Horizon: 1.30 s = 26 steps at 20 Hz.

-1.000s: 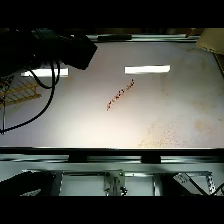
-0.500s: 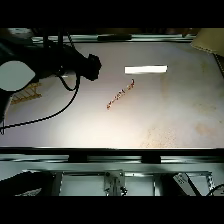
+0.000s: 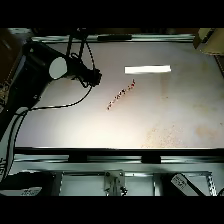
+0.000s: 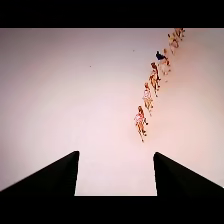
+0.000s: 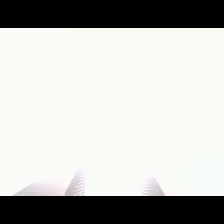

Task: Fold the shirts.

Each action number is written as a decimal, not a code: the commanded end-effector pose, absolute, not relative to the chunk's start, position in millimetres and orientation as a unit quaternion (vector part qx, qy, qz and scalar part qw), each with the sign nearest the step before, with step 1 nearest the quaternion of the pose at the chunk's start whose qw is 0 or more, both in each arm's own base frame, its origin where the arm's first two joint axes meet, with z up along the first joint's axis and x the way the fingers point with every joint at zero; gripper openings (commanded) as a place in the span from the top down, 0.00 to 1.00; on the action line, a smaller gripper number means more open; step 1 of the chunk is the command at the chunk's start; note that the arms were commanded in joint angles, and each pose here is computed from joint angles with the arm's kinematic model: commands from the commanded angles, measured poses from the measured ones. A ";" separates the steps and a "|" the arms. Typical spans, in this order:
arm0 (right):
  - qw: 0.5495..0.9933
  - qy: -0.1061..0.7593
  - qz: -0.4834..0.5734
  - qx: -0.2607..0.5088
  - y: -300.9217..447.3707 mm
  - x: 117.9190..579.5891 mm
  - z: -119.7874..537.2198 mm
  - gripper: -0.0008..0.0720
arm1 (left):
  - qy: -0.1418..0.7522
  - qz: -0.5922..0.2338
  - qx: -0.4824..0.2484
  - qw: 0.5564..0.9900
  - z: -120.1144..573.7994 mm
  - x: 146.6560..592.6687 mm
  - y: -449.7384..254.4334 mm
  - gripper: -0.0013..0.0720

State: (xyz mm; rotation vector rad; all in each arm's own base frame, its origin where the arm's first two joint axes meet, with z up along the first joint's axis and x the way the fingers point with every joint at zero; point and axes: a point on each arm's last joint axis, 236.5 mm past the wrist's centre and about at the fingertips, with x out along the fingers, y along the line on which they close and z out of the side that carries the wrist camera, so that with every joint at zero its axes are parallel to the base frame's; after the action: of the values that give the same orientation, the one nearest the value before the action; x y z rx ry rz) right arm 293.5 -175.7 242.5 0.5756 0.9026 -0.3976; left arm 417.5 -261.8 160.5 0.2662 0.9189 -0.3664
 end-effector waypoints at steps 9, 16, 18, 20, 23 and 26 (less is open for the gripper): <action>0.810 0.578 0.001 0.101 76.7 394.9 85.8 0.34 | 0.655 -0.048 0.084 0.749 44.1 393.7 -192.1 0.26; 0.807 0.583 0.008 0.099 78.7 392.9 84.6 0.34 | 0.660 -0.029 0.070 0.748 41.0 403.3 -171.3 0.26; 0.806 0.583 0.008 0.099 78.7 392.8 84.5 0.34 | 0.660 -0.029 0.069 0.748 41.0 403.3 -171.3 0.26; 0.807 0.583 0.008 0.099 78.6 392.9 84.6 0.34 | 0.661 -0.023 0.056 0.748 40.6 402.6 -173.6 0.26; 0.806 0.583 0.008 0.099 78.6 392.8 84.5 0.34 | 0.666 -0.019 0.047 0.744 37.7 401.5 -175.3 0.25; 0.806 0.583 0.008 0.099 78.6 392.8 84.5 0.34 | 0.665 -0.030 0.059 0.744 37.7 401.4 -175.5 0.26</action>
State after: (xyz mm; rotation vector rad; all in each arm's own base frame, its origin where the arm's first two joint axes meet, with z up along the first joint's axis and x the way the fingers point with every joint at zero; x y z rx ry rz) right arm 392.9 78.2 84.8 0.2113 1.2464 0.0158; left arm 402.0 -175.0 38.4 0.1190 1.4539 -0.0526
